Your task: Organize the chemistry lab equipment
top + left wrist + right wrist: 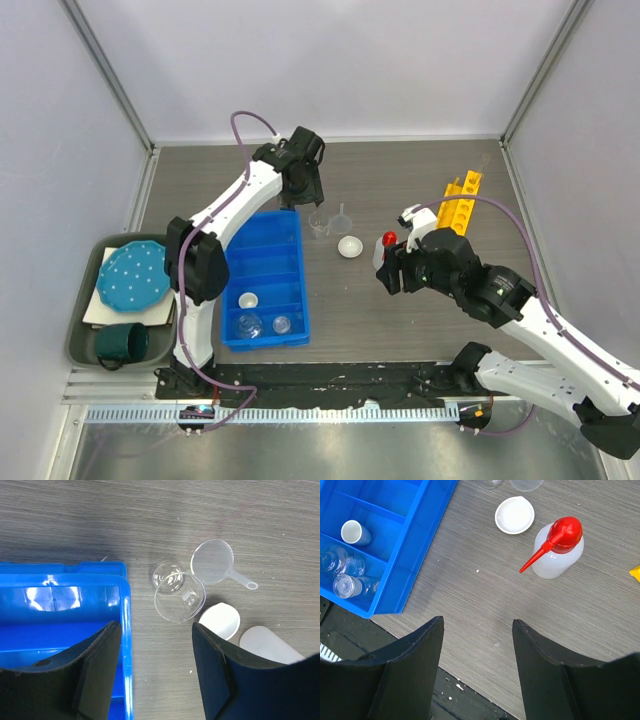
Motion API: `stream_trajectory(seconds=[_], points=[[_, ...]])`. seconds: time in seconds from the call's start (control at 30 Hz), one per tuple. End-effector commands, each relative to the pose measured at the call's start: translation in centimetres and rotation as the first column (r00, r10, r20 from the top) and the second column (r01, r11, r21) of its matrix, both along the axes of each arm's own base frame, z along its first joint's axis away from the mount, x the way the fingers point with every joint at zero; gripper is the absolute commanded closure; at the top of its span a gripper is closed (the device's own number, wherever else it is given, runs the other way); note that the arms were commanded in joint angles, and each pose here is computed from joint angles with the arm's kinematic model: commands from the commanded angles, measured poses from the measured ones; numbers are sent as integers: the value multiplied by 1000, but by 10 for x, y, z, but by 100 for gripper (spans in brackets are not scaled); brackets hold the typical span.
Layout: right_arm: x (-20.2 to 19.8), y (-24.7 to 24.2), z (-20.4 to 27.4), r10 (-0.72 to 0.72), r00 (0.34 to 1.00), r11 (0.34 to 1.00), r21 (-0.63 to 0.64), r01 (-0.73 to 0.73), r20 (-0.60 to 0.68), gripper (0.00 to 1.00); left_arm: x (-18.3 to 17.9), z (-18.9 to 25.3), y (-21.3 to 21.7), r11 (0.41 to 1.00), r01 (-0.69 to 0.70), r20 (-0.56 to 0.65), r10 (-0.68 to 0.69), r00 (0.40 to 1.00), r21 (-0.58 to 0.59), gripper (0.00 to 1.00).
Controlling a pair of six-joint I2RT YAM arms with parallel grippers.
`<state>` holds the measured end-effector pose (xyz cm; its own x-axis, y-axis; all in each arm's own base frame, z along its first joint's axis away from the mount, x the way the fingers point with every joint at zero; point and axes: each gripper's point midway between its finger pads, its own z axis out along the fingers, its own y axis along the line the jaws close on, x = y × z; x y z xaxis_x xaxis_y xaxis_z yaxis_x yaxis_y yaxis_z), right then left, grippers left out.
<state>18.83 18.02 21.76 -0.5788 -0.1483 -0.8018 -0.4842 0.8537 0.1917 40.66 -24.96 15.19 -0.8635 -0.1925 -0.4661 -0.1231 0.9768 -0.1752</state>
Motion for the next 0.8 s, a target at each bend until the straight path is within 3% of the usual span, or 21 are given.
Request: stream_trajectory(seconds=[0.0, 0.43, 0.77], points=[[5, 9, 11, 8, 999, 999, 45, -9, 35, 37, -3, 21, -5, 1000, 26, 31, -26, 999, -18, 37], [2, 2, 10, 1, 999, 1000, 26, -2, 41, 37, 6, -18, -24, 999, 35, -24, -36, 999, -37, 38], [2, 2, 8, 6, 999, 1000, 25, -7, 38, 37, 8, -47, -12, 999, 23, -60, -21, 998, 32, 40]])
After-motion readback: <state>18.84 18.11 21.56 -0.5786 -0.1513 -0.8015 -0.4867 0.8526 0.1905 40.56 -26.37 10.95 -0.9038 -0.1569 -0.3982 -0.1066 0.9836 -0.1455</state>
